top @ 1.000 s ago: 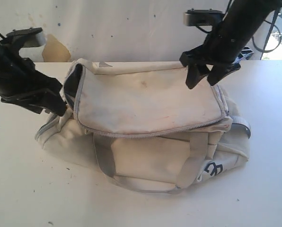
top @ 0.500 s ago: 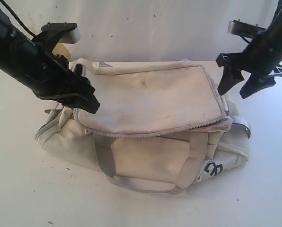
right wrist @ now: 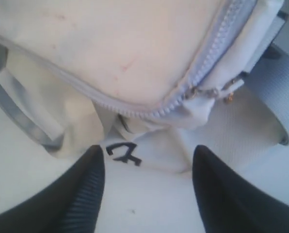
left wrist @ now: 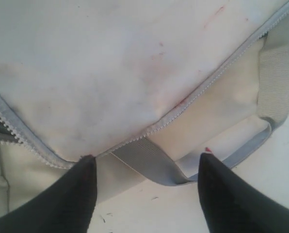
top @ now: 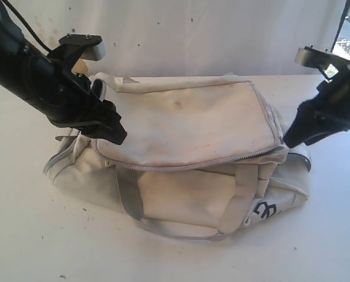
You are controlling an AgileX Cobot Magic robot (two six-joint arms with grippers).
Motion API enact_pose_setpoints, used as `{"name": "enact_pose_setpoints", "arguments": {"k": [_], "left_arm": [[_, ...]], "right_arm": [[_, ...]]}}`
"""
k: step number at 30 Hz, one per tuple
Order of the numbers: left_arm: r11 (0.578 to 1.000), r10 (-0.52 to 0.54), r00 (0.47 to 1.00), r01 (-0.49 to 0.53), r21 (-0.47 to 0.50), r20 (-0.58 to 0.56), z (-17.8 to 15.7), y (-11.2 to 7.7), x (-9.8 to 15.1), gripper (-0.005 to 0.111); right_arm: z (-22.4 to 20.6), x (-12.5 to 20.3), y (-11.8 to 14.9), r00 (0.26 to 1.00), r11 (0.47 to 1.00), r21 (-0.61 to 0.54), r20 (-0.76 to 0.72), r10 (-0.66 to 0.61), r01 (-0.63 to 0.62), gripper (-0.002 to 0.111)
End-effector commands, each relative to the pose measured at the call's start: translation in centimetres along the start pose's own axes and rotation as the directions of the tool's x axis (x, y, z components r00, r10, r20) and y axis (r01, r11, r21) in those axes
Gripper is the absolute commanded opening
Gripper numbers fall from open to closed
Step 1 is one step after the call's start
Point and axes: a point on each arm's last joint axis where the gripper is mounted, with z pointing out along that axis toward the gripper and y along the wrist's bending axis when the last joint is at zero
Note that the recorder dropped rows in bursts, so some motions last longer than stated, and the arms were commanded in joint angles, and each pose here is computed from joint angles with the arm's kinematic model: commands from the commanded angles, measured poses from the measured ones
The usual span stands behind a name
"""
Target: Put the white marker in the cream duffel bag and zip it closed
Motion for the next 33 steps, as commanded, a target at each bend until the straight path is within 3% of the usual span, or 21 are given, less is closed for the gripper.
{"name": "enact_pose_setpoints", "arguments": {"k": [1, 3, 7, 13, 15, 25, 33], "left_arm": [[1.0, 0.023, 1.0, -0.023, 0.004, 0.017, -0.1, -0.2, -0.2, 0.064], [1.0, 0.027, 1.0, -0.027, 0.001, 0.015, -0.1, -0.2, -0.2, 0.064], [1.0, 0.027, 0.999, -0.027, 0.0, 0.017, -0.1, -0.2, -0.2, 0.064], [1.0, 0.027, 0.999, -0.027, 0.0, 0.017, -0.1, -0.2, -0.2, 0.064], [1.0, 0.027, 1.0, -0.027, 0.0, 0.016, -0.1, -0.2, -0.2, 0.064], [1.0, 0.027, 0.999, -0.027, 0.0, 0.017, -0.1, -0.2, -0.2, 0.064], [1.0, 0.027, 0.999, -0.027, -0.003, 0.022, -0.1, -0.1, -0.3, 0.064]], "right_arm": [[0.8, 2.6, -1.1, 0.978, 0.989, 0.078, -0.181, -0.107, 0.123, 0.046], [1.3, 3.2, -1.2, 0.97, 0.989, 0.077, -0.218, -0.108, 0.127, 0.045], [2.2, 2.8, -2.0, 0.986, 0.979, 0.154, -0.12, -0.119, 0.137, 0.045], [4.9, 3.0, -2.8, 0.938, 0.932, 0.109, -0.077, -0.339, 0.346, 0.045], [6.2, 3.0, -3.7, 0.927, 0.915, 0.15, -0.055, -0.37, 0.374, 0.045], [6.9, 1.2, -4.0, 0.899, 0.899, 0.217, 0.141, -0.414, 0.38, 0.045], [8.0, 1.3, -4.9, 0.911, 0.906, 0.231, 0.133, -0.391, 0.355, 0.045]]}}
